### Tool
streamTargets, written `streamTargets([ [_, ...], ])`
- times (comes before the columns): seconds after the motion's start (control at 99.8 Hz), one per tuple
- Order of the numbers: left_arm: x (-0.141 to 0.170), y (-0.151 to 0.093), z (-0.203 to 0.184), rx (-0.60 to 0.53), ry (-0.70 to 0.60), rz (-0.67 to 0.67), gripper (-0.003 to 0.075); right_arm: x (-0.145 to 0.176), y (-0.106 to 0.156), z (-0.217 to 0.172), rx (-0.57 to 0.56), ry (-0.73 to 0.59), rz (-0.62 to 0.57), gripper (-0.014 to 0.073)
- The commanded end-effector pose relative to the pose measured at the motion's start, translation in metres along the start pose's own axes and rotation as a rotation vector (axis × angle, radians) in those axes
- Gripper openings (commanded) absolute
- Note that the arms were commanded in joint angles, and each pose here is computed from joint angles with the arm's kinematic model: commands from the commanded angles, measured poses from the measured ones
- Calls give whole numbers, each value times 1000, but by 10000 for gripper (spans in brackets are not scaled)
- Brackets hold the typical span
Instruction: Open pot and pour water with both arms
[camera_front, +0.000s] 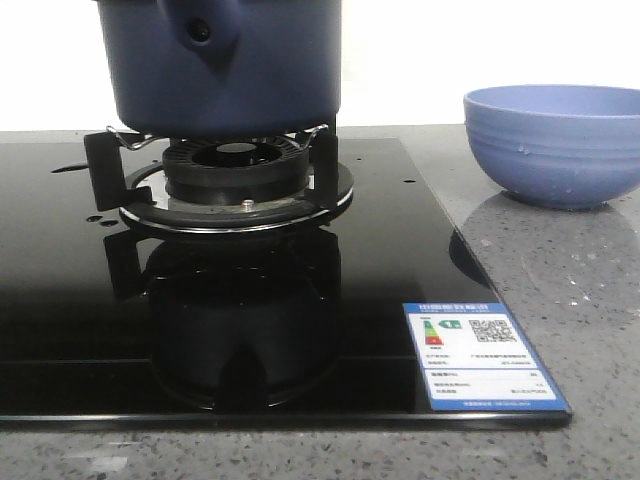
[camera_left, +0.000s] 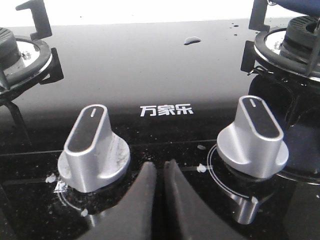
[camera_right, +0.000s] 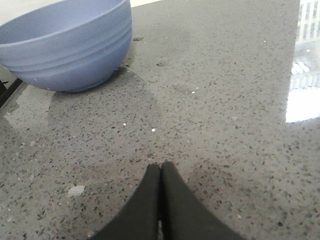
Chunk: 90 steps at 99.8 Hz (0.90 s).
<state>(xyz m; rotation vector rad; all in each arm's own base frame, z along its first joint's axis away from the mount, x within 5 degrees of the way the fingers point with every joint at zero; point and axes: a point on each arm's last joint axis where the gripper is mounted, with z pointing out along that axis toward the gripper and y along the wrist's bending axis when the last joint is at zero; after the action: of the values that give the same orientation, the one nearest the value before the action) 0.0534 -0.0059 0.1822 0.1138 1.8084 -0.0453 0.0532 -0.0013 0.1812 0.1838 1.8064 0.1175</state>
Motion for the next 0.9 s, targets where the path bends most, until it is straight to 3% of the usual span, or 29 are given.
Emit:
streamTargets([
  [0.0,4,0,1,-4,-45,-15,-20,7,-2,2,11,5,-10,-64],
  [0.541,3,0,1,-5,-48,-15,-20,7,-2,2,11,5,-10,-64],
  [0.692,0,0,1,-6,-89,-24,-20,1,-1,1,-3,-60,-7,-64],
  [0.762,-7,-1,0,16,-164,-145,-20,-5,2,1,-30,-132,35,-64],
  [0.892,-20,2,-3,65,-312,-576,-20,-19,4,-2,-81,-284,159,-64],
])
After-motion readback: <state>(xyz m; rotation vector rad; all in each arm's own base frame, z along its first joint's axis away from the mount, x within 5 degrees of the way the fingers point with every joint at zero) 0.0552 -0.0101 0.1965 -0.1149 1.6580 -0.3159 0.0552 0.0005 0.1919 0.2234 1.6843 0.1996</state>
